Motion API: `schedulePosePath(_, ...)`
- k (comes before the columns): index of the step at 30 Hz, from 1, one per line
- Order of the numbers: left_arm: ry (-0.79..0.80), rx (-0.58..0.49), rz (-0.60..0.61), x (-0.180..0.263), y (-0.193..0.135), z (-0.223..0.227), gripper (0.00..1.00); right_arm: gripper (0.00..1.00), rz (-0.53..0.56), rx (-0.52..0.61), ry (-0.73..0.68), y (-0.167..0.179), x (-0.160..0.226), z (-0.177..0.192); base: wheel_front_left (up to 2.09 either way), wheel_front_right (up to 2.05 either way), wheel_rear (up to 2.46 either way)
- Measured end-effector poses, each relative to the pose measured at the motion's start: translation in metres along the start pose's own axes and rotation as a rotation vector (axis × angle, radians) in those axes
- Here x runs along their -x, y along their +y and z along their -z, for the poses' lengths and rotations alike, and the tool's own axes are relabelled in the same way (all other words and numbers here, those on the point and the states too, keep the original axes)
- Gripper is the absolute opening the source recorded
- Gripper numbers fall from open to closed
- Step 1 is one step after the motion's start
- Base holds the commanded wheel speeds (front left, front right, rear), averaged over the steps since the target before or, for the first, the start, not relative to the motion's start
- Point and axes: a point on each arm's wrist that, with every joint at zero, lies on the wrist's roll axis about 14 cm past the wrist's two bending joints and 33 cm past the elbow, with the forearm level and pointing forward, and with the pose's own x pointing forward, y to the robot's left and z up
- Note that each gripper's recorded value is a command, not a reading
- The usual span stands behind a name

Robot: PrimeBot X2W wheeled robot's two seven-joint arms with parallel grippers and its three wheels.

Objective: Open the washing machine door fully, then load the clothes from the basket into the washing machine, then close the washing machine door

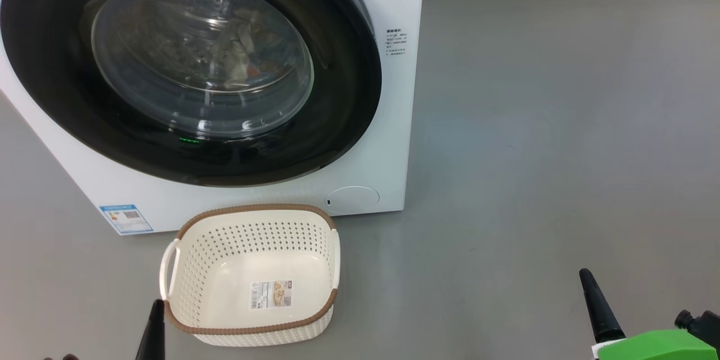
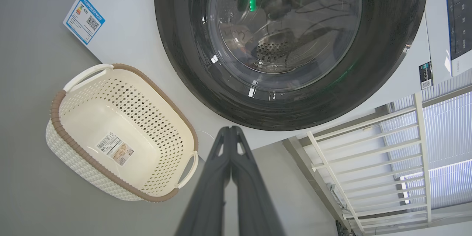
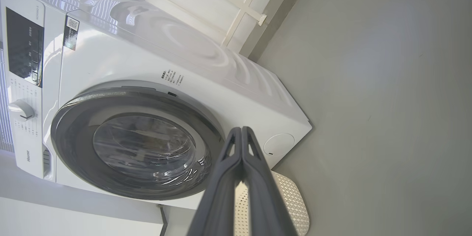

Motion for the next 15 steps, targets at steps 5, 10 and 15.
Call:
schedulePosePath(5, -0.001, 0.056, 0.001, -0.0010, -0.0003, -0.0016, 0.00, 0.00, -0.001, -0.058, -0.002, -0.0001, -0.0010, -0.0007, 0.00, 0.00, 0.00)
schedulePosePath(10, -0.008, 0.111, 0.013, -0.0047, -0.0045, -0.0052, 0.00, 0.00, -0.011, -0.116, -0.010, 0.0031, -0.0039, -0.0033, 0.00, 0.00, 0.00)
schedulePosePath(15, -0.007, 0.165, 0.013, -0.0053, -0.0042, -0.0071, 0.00, 0.00, -0.011, -0.174, -0.011, 0.0026, -0.0046, -0.0040, 0.00, 0.00, 0.00)
